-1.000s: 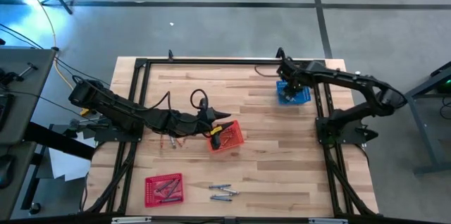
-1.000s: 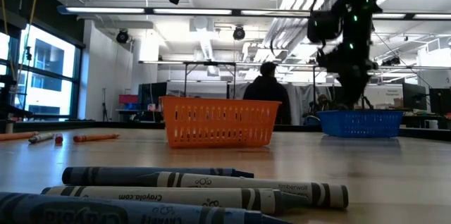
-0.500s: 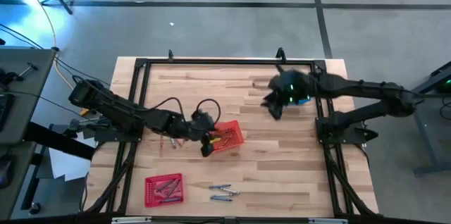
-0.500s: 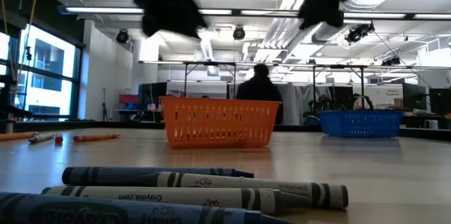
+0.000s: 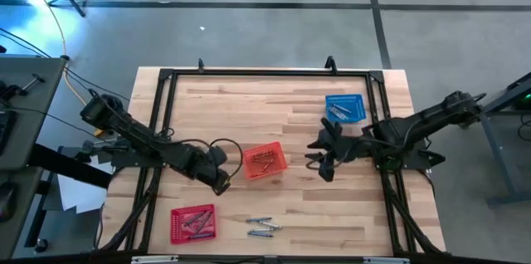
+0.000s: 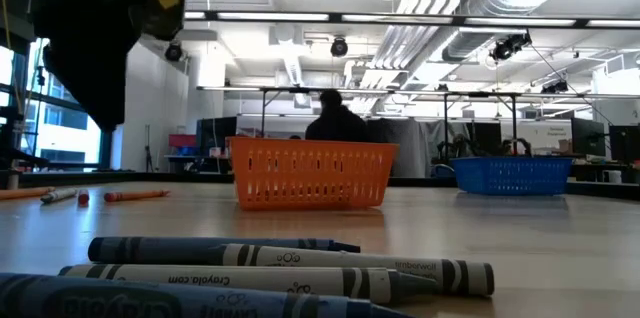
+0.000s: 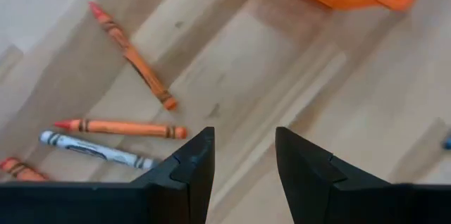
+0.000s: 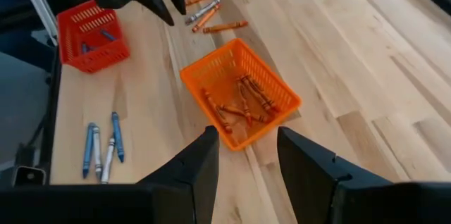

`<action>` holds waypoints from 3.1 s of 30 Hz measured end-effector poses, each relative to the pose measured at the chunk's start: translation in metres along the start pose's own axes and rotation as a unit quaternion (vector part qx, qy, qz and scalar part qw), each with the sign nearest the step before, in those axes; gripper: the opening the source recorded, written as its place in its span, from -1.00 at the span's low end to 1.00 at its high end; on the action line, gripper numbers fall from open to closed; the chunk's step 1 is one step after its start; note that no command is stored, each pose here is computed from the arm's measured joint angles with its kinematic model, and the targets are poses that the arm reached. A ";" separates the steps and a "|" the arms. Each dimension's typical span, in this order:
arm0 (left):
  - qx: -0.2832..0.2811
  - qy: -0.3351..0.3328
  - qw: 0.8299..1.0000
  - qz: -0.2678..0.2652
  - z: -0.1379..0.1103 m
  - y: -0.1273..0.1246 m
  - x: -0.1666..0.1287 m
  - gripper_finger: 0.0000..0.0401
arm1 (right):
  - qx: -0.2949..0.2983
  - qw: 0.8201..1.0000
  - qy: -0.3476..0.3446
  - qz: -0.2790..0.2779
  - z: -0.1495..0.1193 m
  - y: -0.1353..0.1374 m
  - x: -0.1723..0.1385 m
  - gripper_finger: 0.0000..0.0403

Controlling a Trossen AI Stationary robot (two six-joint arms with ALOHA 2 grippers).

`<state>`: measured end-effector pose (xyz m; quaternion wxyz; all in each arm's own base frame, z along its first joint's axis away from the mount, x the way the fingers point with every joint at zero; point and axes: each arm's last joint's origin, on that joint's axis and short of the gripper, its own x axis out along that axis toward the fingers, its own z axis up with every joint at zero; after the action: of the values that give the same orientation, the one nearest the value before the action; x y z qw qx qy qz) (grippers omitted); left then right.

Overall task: Sort crayons
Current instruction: Put the right orange crayon into the orange bin

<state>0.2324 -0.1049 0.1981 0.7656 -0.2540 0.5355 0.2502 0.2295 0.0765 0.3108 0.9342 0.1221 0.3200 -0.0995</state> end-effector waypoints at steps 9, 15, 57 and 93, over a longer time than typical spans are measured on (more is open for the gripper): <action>-0.020 -0.040 0.998 0.043 0.002 0.011 0.011 -0.32 | 0.007 1.000 -0.002 -0.002 -0.007 0.011 -0.001 -0.31; -0.060 -0.040 0.995 0.070 -0.001 0.025 0.024 -0.32 | 0.014 1.000 0.001 0.003 -0.011 0.015 -0.004 -0.31; -0.083 0.030 0.991 0.105 0.017 0.040 0.080 -0.50 | -0.001 1.000 0.000 -0.030 -0.014 0.013 -0.005 -0.31; -0.008 -0.216 0.976 0.022 0.054 -0.012 -0.035 -1.00 | -0.044 0.988 -0.080 -0.122 -0.007 0.013 0.000 -0.31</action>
<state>0.2672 -0.0823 0.2490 0.8552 -0.1887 0.3610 0.3203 0.2291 0.0910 0.3074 0.9422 0.0329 0.2608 -0.2076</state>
